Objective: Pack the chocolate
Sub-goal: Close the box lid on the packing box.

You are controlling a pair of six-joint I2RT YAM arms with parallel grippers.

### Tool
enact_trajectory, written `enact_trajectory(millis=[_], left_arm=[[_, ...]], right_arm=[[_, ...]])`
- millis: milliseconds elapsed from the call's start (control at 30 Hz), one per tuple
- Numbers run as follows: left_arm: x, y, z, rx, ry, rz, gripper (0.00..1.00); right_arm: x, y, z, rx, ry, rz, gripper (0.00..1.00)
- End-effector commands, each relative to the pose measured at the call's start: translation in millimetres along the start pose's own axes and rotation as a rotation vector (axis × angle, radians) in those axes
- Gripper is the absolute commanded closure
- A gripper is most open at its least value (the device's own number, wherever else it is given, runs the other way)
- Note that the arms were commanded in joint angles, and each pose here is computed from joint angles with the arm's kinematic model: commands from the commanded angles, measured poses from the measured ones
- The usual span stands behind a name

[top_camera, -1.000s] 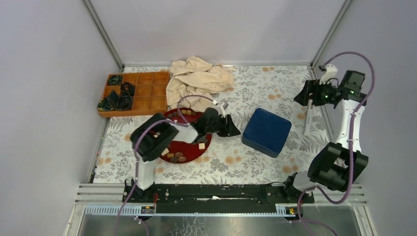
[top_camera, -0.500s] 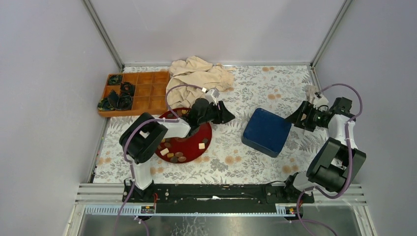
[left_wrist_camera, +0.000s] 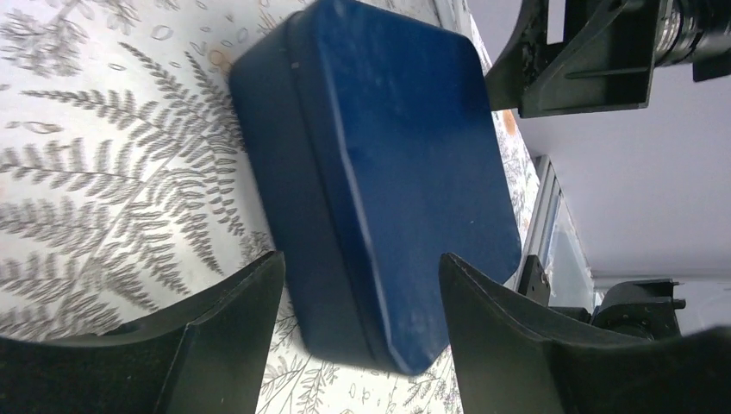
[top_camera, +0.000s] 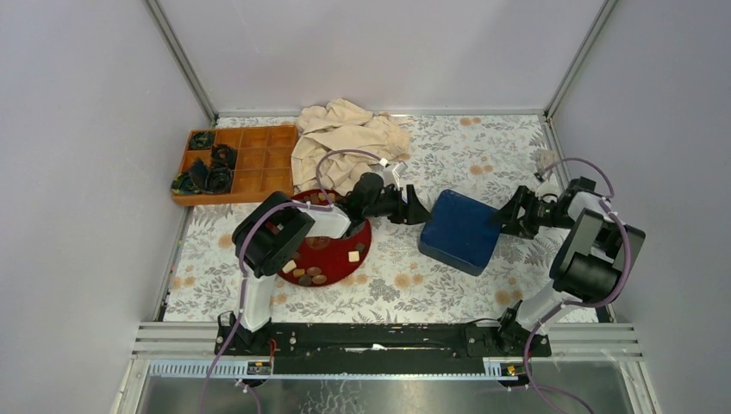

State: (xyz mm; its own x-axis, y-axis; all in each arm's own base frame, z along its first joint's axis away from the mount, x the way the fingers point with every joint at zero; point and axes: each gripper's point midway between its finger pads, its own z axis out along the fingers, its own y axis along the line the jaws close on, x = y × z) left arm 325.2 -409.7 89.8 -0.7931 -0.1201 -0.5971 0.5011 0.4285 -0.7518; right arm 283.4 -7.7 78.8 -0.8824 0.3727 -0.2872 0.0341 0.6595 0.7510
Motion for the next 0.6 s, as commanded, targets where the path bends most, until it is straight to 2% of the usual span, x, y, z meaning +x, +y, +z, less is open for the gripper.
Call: enact_trajectory(millis=[0,100,233,567], left_arm=[[7.7,-11.6,15.6,0.041,0.033,0.027,0.26],[18.8,-4.1,21.3,0.002,0.076,0.019,0.28],[30.9,-10.6,17.6,0.017,0.101,-0.005,0.35],[71.2,-79.3,12.5,0.216,0.069,-0.102,0.35]], right_arm=[[-0.7,23.2,11.5,-0.046,0.060,-0.066,0.25],[-2.2,22.0,19.3,-0.021,0.090,-0.082,0.27],[-15.7,22.3,30.5,0.011,0.117,-0.137,0.32],[-58.4,44.9,60.6,0.005,0.201,-0.261,0.35]])
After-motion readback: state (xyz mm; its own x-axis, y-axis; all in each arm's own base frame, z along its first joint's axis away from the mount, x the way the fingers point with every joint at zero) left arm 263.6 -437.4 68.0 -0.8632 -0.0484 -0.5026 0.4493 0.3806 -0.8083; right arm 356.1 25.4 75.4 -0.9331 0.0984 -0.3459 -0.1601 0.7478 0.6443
